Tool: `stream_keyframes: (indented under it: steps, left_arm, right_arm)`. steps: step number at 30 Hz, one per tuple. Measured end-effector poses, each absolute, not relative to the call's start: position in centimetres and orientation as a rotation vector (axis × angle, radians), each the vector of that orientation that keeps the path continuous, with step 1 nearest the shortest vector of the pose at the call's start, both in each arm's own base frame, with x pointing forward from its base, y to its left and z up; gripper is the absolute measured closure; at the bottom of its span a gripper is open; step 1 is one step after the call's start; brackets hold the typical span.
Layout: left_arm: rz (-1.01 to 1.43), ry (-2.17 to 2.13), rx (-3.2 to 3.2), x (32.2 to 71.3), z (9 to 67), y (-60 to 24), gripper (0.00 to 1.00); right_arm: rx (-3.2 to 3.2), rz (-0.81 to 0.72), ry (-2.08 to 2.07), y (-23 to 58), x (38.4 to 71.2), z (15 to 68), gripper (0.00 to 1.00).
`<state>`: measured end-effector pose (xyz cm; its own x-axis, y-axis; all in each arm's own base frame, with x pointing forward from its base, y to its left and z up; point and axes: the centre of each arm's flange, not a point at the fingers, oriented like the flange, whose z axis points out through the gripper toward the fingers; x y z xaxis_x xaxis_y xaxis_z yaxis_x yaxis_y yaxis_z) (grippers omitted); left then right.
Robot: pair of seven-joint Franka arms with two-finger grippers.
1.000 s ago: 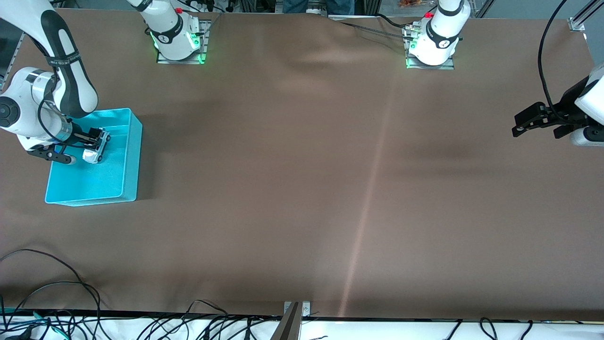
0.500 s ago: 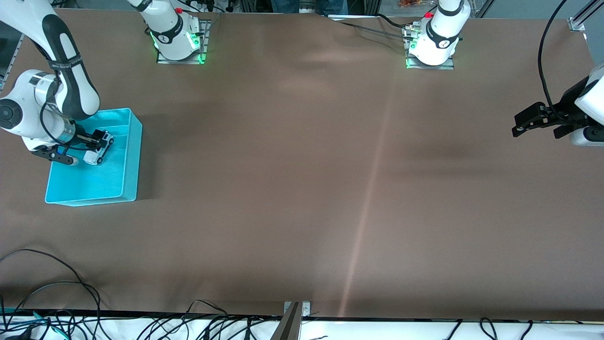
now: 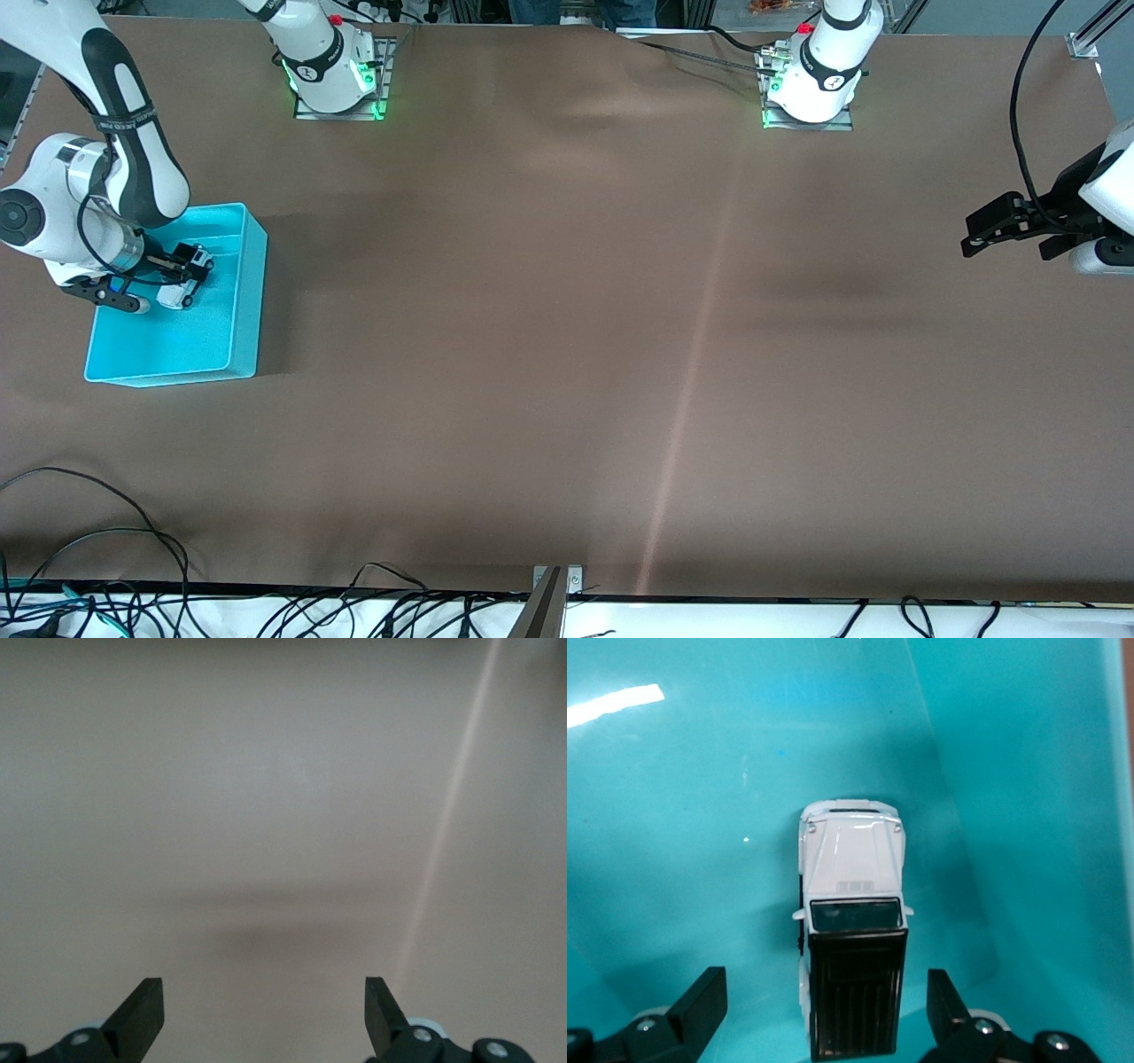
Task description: Wind and store white jeep toy
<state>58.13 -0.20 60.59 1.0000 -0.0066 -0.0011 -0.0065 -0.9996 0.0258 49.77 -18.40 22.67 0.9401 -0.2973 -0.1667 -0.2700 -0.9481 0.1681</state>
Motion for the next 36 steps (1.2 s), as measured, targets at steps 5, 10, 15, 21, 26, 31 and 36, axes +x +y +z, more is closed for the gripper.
stream_keyframes:
  steps: [5,10,15,21,26,31,36]
  left_arm:
    - [-0.002,-0.01,3.116,58.1,60.6,-0.2,0.0]
    - [-0.002,-0.01,3.116,58.1,60.6,-0.2,0.0]
    - [-0.002,-0.01,3.116,58.1,60.6,-0.2,0.0]
    - [-0.002,-0.01,3.116,58.1,60.6,-0.2,0.0]
    - [-0.002,-0.01,3.116,58.1,60.6,-0.2,0.0]
    - [-0.003,-0.01,3.116,58.1,60.6,-0.2,0.0]
    - [-0.003,-0.01,3.116,58.1,60.6,-0.2,0.0]
  right_arm:
    - [2.96,-0.278,-0.44,-18.3,50.0,24.7,0.0]
    - [2.968,-0.246,-0.451,-18.3,50.2,27.5,0.0]
    - [2.98,-0.202,-0.46,-18.2,50.2,30.9,0.0]
    - [2.998,-0.122,-0.428,-16.3,50.7,34.3,0.0]
    - [2.988,-0.039,-0.506,-13.8,51.9,36.7,0.0]
    - [2.982,-0.028,-0.542,-12.4,52.4,39.5,0.0]
    - [2.986,-0.044,-0.517,-11.1,52.5,43.3,0.0]
